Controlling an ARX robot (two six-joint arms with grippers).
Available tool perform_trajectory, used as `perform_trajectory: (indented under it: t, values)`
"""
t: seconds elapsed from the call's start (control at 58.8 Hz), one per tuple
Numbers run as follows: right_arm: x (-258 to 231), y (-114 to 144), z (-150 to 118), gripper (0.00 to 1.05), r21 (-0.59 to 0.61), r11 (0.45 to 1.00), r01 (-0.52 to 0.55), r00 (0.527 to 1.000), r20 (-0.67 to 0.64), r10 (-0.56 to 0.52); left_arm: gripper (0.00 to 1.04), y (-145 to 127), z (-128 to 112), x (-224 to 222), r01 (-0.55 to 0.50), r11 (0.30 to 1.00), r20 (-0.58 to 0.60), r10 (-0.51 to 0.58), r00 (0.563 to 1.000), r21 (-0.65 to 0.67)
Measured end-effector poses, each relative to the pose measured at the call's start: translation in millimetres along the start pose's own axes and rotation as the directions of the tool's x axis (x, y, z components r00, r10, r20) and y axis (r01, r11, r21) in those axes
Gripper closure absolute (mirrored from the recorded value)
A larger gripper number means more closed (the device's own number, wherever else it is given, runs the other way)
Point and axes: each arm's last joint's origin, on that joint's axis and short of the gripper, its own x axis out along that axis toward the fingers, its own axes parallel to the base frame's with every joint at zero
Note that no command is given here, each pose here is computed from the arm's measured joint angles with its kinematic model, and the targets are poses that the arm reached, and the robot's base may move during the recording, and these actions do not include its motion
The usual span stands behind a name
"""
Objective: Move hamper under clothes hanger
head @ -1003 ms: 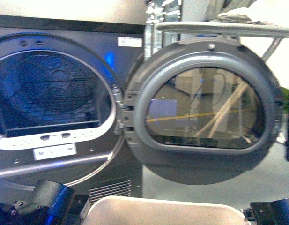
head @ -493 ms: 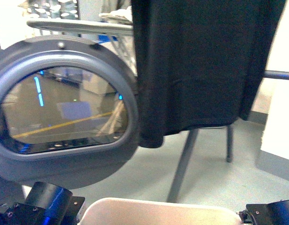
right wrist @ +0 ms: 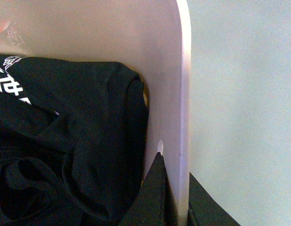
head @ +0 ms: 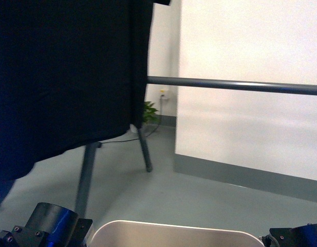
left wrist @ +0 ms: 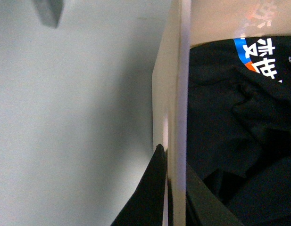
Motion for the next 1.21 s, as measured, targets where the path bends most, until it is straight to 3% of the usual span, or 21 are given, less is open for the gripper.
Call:
perform_trajectory:
  t: [0.629, 0.918, 1.207]
  values:
    - [0.3, -9.1, -1.5, 1.02, 0.018, 0.999, 0.035, 0.999, -0.006, -0.035, 1.01, -11.3, 0.9, -0.9, 0.041, 0.999, 0.003, -0.041, 0.999, 0.021]
    - [-0.7, 3.4, -1.9, 1.02, -0.008, 1.0, -0.014, 1.0, -0.005, 0.014, 1.01, 2.8, 1.0, -0.3, -0.01, 1.0, 0.003, 0.01, 1.0, -0.005]
    - [-0.3, -1.0, -1.6, 1.02, 0.001, 1.0, 0.005, 1.0, -0.005, -0.005, 1.01, -1.1, 0.5, -0.5, 0.006, 1.0, 0.002, -0.006, 1.0, 0.002]
